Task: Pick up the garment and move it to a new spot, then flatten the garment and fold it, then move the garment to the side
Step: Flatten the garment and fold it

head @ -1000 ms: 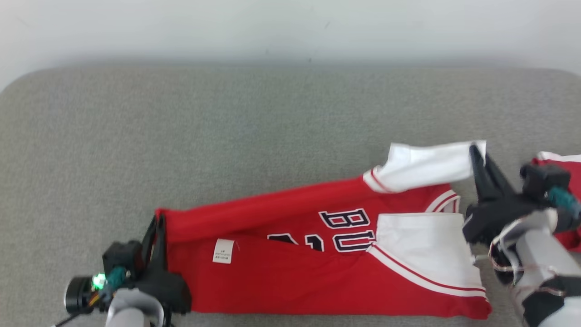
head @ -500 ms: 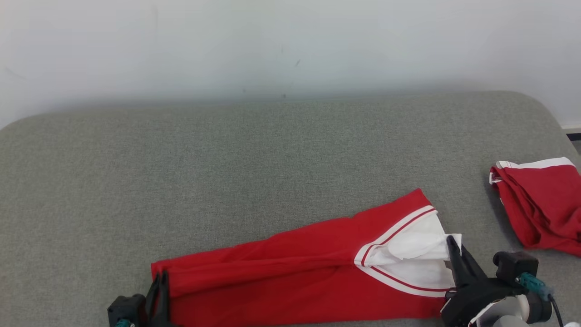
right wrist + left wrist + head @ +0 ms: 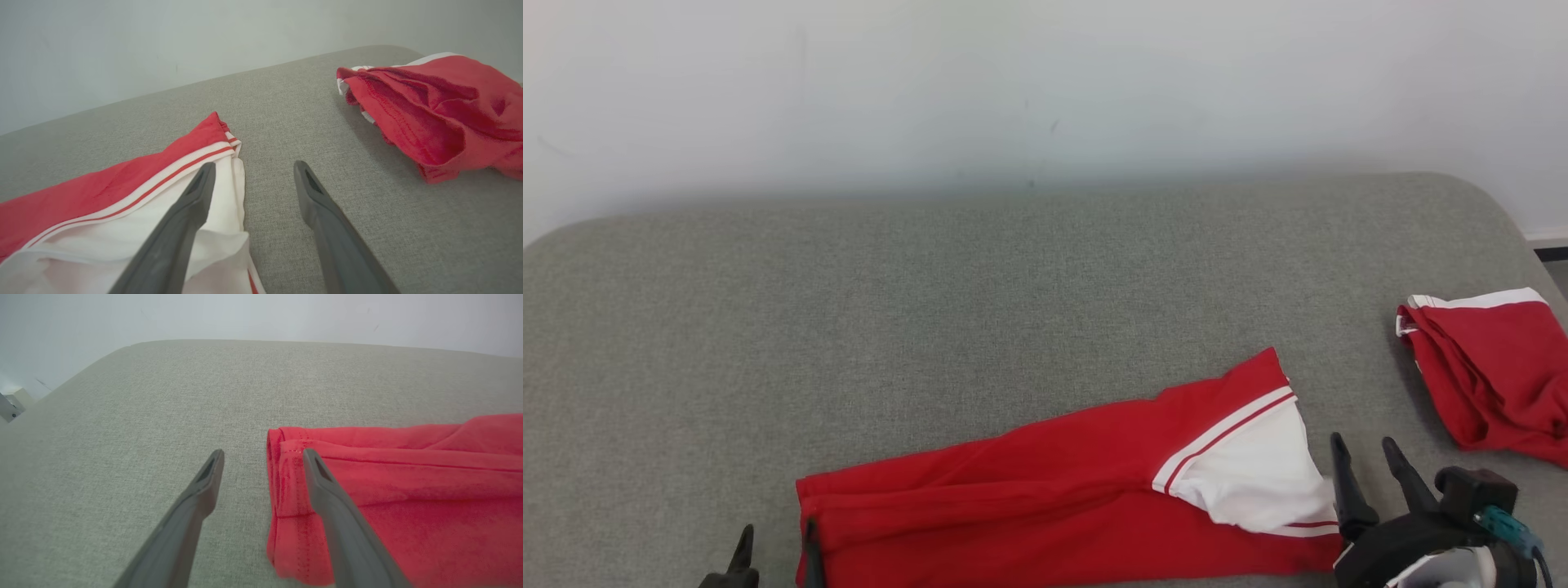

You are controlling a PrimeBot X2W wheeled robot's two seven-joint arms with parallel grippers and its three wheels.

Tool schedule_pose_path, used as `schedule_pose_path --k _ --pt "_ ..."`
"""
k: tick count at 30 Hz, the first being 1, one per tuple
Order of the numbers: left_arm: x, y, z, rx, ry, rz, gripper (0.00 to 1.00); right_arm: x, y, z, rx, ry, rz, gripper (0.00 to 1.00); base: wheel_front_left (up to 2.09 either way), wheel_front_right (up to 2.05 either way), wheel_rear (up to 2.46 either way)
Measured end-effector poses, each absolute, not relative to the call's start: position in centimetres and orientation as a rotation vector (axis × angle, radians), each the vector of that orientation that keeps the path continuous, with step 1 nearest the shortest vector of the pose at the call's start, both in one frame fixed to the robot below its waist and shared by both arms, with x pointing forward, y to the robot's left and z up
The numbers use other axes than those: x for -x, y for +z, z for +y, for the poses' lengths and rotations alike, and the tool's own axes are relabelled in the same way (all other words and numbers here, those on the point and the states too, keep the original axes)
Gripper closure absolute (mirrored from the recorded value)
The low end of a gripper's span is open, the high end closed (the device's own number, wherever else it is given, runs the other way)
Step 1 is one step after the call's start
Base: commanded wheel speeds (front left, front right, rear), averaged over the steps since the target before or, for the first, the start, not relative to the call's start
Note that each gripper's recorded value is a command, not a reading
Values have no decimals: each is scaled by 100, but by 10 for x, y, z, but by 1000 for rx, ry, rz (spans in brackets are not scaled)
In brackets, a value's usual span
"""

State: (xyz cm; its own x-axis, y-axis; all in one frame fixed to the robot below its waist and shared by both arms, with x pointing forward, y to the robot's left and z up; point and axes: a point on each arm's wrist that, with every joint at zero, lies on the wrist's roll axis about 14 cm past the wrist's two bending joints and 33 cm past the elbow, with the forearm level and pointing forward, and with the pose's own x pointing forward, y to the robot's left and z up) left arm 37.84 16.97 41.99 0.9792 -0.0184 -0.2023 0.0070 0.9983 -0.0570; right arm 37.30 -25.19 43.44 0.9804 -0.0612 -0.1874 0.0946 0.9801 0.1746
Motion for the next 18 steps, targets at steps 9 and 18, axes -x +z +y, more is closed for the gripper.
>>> schedule_pose_path --k 9,18 --pt "-365 439 183 16 32 136 0 -364 436 -250 -206 -103 162 0 0 0 0" --pt "-356 436 182 17 37 145 0 -374 423 -233 -186 -51 212 0 0 0 0"
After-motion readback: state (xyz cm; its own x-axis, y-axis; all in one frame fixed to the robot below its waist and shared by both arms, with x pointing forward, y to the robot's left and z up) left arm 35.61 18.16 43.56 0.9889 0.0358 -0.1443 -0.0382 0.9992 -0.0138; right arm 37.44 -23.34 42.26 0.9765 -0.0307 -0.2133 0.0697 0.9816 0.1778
